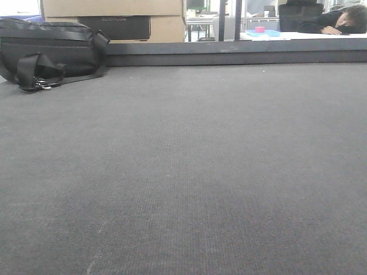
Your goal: Grab block from conveyor and place in blue bin
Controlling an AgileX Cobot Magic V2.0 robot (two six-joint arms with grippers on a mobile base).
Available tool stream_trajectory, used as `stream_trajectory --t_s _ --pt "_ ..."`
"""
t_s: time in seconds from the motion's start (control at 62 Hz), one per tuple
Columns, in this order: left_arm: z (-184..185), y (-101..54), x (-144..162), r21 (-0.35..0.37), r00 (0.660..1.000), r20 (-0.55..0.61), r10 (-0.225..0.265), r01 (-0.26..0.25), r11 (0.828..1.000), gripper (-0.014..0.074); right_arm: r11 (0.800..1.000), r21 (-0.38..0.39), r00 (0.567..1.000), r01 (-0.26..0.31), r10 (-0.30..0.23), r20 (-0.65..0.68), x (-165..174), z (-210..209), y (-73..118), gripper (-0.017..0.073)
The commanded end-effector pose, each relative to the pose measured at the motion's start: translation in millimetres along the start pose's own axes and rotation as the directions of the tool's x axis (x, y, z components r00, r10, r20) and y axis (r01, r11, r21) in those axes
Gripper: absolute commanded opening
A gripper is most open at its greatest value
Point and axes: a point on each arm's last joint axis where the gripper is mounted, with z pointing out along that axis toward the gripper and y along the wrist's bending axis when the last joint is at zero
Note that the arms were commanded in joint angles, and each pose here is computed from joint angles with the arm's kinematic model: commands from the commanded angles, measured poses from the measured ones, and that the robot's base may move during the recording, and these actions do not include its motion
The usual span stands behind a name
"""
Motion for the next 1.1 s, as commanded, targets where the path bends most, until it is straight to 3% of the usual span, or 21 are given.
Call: stream_trajectory --t_s 0.0,0.759,0.855,0.952,1.081 --pt "-1 0.2 -3 -0.003 1.0 0.026 0.001 -0.001 1.0 -0.0111 1.0 0.004 1.0 0.006 -0.006 0.021 -2 0 -0.2 -0.0162" --pt "-1 0.3 -5 -0.004 0.999 0.049 0.001 -0.001 1.0 -0.0111 1.0 0.006 0.999 0.025 -0.025 0.021 -2 0 -0.3 -0.0162" --pt "-1 0.3 -5 -0.004 0.999 0.05 0.001 -0.001 1.0 -0.0111 1.0 0.0 0.995 0.025 -0.025 0.096 -9 -1 0.4 -0.0162" --pt "-3 0.3 -23 -0.003 0.998 0.056 0.001 -0.001 1.0 -0.0111 1.0 -0.005 0.986 0.026 -0.025 0.166 -18 -2 1.2 -0.0162" --pt "-12 0.4 -62 -0.001 0.999 0.046 0.001 -0.001 1.0 -0.0111 1.0 -0.002 0.987 0.022 -0.021 0.156 -49 -9 3.4 -0.0162"
